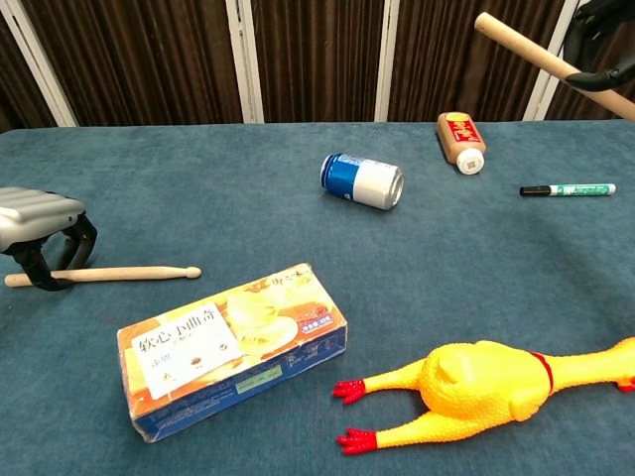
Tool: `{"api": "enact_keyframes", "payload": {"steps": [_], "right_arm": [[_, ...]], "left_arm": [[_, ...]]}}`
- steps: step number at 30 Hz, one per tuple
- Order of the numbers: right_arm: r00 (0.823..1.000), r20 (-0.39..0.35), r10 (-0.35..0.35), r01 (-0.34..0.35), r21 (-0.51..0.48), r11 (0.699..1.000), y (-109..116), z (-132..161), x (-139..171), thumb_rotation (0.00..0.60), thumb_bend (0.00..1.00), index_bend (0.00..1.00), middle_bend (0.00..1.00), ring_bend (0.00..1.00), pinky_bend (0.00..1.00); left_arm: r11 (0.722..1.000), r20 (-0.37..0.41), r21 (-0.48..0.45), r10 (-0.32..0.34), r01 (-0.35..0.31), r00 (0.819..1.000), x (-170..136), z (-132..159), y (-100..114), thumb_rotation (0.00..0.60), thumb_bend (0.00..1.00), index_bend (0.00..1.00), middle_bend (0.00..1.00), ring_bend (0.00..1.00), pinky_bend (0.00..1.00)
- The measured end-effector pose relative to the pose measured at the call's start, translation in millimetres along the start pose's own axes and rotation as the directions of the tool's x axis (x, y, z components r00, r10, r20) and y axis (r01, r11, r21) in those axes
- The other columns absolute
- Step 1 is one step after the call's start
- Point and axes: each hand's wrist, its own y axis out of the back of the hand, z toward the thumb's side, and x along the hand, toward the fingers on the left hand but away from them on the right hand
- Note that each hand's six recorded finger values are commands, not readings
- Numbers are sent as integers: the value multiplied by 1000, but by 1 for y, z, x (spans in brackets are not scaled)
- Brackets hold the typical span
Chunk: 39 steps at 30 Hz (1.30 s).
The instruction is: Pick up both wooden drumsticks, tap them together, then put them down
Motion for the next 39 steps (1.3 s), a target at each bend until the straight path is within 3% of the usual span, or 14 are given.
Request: {"api": "enact_keyframes", "payload": {"steps": [20,28,35,39], "right_arm": [[1000,4,-6,6,-1,1000,1,1,0,600,500,659,659,396,11],[1000,3,-4,4,-2,1000,0,3,0,600,500,659,659,396,11],[1000,-5,-13,13,-3,1000,1,7,-2,600,500,659,659,396,11],[1000,-3,-13,13,-3,1000,1,8,-3,600,500,659,659,395,11]], "left_arm": [[999,4,-3,54,-54,999,1,-3,6,600,481,616,588,98,0],[993,35,-36,111,-109,993,0,-3,13,600,482,618,588,98,0],[978,73,-76,200,-194,977,-5,-4,29,600,481,622,589,98,0],[955,106,-136,278,-263,955,-11,-1,45,600,482,623,590,98,0]]}}
